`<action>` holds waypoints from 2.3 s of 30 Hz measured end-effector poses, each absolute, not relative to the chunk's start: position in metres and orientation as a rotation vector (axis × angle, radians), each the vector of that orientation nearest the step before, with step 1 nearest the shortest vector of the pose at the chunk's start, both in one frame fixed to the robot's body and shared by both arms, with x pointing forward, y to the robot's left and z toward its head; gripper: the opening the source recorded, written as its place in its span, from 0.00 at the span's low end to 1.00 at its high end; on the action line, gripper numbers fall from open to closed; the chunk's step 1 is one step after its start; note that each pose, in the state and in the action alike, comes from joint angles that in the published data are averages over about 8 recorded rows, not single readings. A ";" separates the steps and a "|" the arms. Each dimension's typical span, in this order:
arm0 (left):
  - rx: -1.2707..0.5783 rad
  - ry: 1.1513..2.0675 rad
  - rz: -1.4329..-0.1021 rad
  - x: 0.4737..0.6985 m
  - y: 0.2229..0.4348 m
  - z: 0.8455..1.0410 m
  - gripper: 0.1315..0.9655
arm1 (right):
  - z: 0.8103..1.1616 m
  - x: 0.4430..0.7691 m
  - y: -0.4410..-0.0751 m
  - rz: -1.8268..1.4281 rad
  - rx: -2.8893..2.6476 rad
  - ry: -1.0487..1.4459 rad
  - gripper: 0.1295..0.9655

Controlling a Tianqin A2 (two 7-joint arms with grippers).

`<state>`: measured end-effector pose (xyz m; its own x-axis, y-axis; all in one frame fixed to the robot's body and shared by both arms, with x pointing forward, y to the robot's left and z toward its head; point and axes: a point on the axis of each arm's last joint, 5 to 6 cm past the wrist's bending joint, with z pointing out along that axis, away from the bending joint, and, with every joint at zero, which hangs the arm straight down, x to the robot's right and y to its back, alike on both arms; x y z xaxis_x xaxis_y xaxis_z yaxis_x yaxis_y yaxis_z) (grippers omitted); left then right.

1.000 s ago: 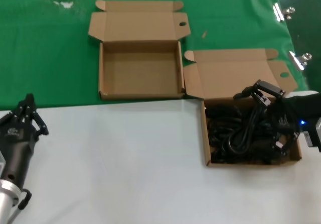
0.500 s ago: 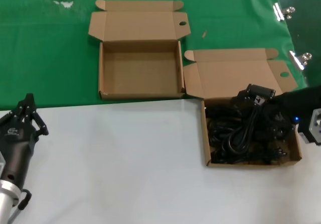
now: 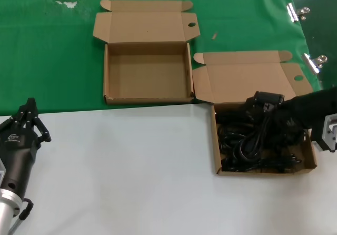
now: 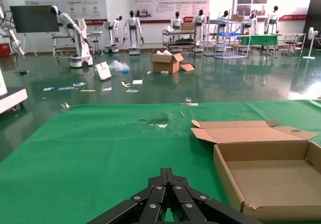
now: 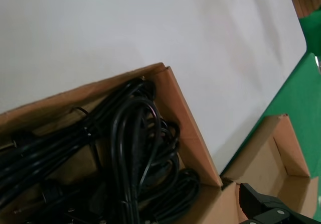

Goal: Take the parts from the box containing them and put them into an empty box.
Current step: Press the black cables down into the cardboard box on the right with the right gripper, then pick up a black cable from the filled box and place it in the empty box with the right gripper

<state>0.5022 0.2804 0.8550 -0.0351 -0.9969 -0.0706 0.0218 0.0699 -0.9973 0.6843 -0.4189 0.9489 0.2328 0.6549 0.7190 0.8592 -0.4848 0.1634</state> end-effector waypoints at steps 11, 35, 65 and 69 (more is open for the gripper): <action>-1.125 1.253 -1.193 0.502 0.280 0.855 0.01 | 0.935 0.675 -0.428 -1.065 -2.257 -1.435 0.85; -1.125 1.253 -1.193 0.502 0.280 0.855 0.01 | 0.939 0.673 -0.438 -1.087 -2.296 -1.414 0.33; -1.125 1.253 -1.193 0.502 0.280 0.855 0.01 | 0.982 0.655 -0.424 -1.127 -2.257 -0.990 0.05; -1.125 1.253 -1.193 0.502 0.280 0.855 0.01 | 0.990 0.652 -0.407 -1.131 -2.274 -0.842 0.05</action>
<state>0.5022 0.2804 0.8550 -0.0351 -0.9969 -0.0706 0.0217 0.0699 -0.9973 0.6517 -0.4069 0.9901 0.4741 0.3166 0.8216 0.6964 -0.7059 -0.1299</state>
